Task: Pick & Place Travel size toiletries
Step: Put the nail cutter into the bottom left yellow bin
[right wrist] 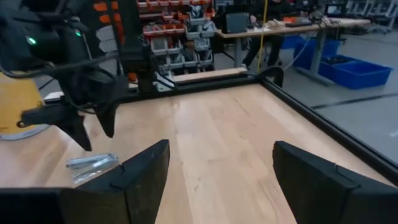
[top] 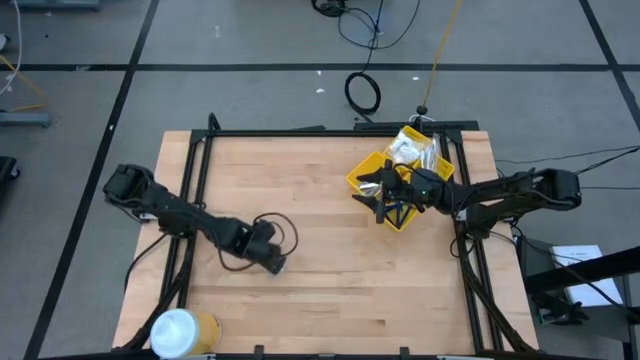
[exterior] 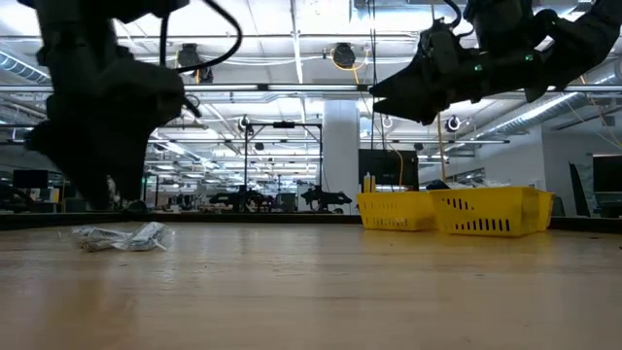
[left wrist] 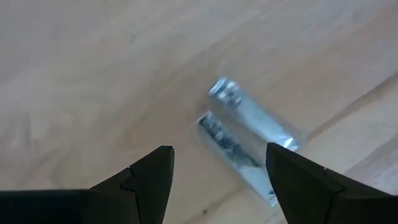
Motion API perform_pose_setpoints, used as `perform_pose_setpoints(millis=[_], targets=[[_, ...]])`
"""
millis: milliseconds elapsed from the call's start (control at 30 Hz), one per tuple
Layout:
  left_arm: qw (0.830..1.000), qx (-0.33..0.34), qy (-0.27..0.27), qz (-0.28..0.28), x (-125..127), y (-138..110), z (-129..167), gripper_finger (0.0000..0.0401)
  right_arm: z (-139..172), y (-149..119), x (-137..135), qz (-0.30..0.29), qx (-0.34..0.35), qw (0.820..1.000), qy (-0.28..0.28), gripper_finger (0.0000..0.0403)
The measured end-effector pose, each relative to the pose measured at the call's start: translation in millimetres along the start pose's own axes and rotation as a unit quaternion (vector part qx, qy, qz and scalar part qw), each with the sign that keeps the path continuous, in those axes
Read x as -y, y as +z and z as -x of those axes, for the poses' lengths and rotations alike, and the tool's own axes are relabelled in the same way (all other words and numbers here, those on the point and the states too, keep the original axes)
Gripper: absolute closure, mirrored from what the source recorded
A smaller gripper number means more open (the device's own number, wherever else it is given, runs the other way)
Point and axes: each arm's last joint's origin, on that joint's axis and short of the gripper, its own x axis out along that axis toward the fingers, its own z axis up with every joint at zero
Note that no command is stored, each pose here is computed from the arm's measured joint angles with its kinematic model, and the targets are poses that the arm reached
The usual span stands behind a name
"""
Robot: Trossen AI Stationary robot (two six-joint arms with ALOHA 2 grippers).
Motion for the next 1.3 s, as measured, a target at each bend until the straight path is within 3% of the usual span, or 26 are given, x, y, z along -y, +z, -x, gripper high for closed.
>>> perform_pose_setpoints(millis=[300, 533, 667, 800, 1000, 1167, 1300], targets=[[0.999, -0.005, -0.023, 0.04, 12, -21, -12, 0.0151, 0, 0, -2, -0.004, 0.003, 1.0, 0.004, 0.0133], [0.992, -0.073, 0.036, 0.095, 11, -25, -43, 0.0151, 0, 0, -4, -0.019, 0.003, 1.0, 0.007, 0.0137], [0.988, -0.084, 0.067, 0.112, 5, -26, -42, 0.0151, 0, 0, -6, -0.019, 0.002, 1.0, 0.012, 0.0138], [0.973, -0.147, 0.135, 0.12, -8, -32, -39, 0.0158, 0, 0, -9, -0.018, 0.001, 1.0, 0.019, 0.0138], [0.968, -0.147, 0.148, 0.136, -9, -32, -38, 0.0192, 0, 0, -9, -0.017, 0.001, 1.0, 0.019, 0.0138], [0.986, -0.121, 0.107, 0.05, -4, -30, -40, 0.0208, 0, 0, -9, -0.013, 0.001, 1.0, 0.019, 0.0138], [0.989, -0.108, 0.102, -0.009, -4, -29, -40, 0.0214, 0, -1, -9, -0.014, -0.001, 1.0, 0.019, 0.0138]])
